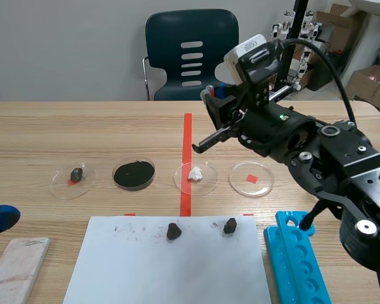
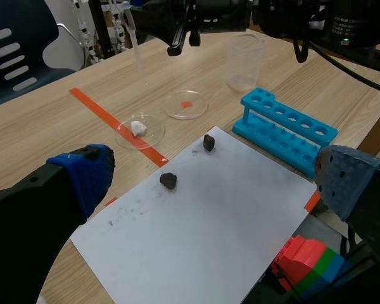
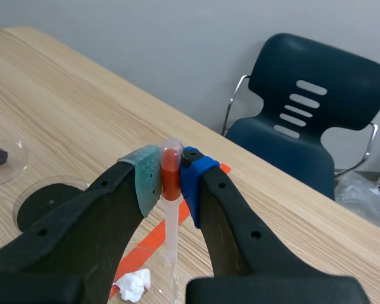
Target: Squeeze the dropper onto the mineral
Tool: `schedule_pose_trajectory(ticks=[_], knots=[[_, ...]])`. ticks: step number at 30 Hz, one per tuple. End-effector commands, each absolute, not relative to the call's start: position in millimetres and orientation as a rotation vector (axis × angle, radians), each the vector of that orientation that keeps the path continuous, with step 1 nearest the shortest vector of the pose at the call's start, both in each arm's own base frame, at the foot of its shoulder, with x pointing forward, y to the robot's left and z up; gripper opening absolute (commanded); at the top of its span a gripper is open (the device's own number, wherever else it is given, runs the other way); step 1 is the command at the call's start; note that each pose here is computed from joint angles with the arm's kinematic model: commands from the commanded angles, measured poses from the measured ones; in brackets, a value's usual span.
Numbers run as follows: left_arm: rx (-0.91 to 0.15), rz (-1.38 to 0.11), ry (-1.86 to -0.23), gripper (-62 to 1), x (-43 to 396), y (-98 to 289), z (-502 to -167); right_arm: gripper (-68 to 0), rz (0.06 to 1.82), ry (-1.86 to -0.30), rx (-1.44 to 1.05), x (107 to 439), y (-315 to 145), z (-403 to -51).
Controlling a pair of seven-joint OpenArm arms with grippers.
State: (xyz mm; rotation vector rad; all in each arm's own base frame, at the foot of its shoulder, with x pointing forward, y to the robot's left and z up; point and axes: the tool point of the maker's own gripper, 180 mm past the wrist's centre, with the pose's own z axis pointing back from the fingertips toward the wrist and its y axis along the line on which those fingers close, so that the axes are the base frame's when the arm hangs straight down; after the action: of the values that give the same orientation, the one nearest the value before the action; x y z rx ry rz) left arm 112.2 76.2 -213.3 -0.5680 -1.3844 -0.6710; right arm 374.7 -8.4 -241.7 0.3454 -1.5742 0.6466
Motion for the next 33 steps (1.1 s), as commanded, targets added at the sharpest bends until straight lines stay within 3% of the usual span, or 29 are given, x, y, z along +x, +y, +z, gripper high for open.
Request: schedule_pose_trajectory(ticks=[1, 21, 33], knots=[[-0.581, -0.655, -1.407, 1.4, 112.9, 74.7, -207.9, -59.4, 0.633, -1.632, 0.362, 381.8, -5.3, -223.6], [-0.581, -0.655, -1.407, 1.4, 112.9, 74.7, -207.9, -59.4, 0.668, -1.586, 0.465, 376.6, 34.4, -237.6], [-0.581, -0.655, -1.407, 1.4, 112.9, 74.7, -207.9, -59.4, 0.666, -1.563, 0.465, 376.0, 33.9, -246.6]])
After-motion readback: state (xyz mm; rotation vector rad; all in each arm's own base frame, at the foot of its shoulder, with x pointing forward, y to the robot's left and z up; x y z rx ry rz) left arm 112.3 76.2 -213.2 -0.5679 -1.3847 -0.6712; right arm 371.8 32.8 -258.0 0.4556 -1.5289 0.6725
